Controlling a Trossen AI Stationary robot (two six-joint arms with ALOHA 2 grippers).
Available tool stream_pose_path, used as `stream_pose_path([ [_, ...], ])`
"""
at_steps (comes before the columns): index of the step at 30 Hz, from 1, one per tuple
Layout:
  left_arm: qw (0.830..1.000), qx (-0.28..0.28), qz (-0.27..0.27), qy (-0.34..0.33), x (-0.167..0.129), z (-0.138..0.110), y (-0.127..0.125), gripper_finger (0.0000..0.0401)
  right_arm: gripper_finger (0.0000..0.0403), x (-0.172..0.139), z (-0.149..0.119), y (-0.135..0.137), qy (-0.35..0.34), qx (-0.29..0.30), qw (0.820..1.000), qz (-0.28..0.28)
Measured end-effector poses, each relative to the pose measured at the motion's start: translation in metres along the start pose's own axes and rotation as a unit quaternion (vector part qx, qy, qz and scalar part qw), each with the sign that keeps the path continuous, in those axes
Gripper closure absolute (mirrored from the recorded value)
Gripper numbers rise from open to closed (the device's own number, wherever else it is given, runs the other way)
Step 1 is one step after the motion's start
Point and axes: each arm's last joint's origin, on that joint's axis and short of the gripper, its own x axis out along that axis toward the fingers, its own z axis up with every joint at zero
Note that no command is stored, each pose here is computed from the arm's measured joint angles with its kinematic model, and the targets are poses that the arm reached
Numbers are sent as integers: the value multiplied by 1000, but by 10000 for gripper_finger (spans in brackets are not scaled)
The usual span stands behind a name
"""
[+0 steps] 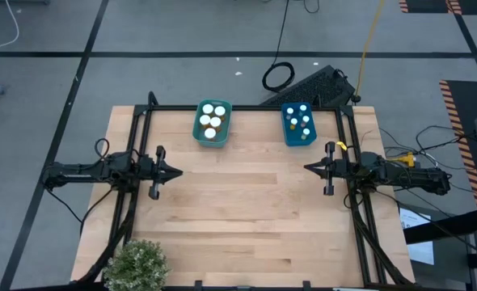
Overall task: Pick and place medicine bottles into bin by pill shape (circle, oval)
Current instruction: Return to Home Position
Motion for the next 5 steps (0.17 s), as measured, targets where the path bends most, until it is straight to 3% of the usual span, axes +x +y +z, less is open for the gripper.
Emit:
stream_pose_path([
  [5, 1000, 0, 0, 0, 0, 0, 0, 370, 403, 0, 0, 0, 0, 0, 1000, 0],
])
